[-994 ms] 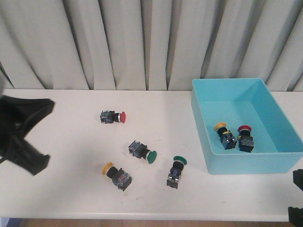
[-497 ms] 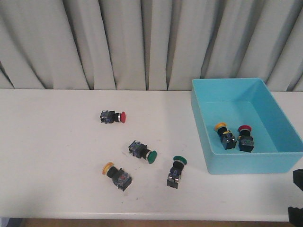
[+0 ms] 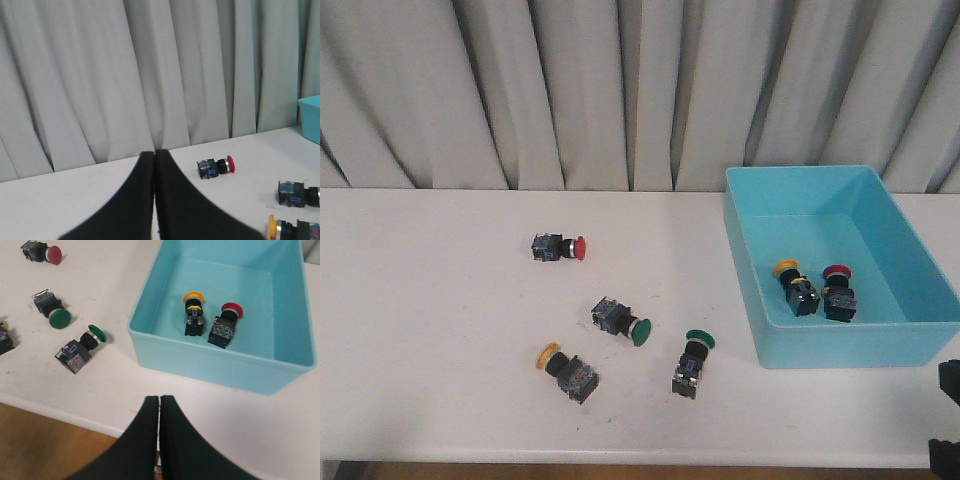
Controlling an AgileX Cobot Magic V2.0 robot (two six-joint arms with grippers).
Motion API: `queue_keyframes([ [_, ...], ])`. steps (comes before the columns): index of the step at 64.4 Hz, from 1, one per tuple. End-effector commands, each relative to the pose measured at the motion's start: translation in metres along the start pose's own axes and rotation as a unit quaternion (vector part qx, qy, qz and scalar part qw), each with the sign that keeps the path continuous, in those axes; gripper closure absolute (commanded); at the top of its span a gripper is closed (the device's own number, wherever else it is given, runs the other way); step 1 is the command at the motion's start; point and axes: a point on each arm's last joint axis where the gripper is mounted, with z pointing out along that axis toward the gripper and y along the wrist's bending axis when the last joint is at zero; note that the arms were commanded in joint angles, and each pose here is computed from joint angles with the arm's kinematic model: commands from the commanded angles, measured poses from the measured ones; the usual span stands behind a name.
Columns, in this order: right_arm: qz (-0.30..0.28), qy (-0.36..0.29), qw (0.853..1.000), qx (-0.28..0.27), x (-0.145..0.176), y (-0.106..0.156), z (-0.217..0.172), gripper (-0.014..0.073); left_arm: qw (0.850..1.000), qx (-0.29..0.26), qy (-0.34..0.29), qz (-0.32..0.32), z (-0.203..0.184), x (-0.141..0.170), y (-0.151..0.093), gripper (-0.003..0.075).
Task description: Pick red and yellow buttons and place in box
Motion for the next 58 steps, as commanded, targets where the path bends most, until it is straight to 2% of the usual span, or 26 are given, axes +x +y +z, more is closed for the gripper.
queue_keyframes([
  [1, -0.005, -0.044, 0.999, 0.005, -0.013, -0.001, -0.005, 0.0603, 1.0, 0.003, -0.019, -0.012, -0.001, 0.01, -0.001, 0.0727],
  [22, -0.005, -0.043, 0.999, 0.005, -0.013, -0.001, -0.005, 0.0603, 1.0, 0.001, 0.021, -0.011, -0.001, 0.017, -0.001, 0.0727],
  [43, -0.005, -0.041, 0.999, 0.005, -0.013, -0.001, -0.005, 0.0603, 0.998, -0.002, 0.032, -0.045, -0.001, 0.019, -0.001, 0.0727],
  [58, -0.005, -0.041, 0.999, 0.005, -0.013, -0.001, -0.005, 0.0603, 0.998, -0.031, 0.037, -0.043, -0.001, 0.02, 0.003, 0.0727],
])
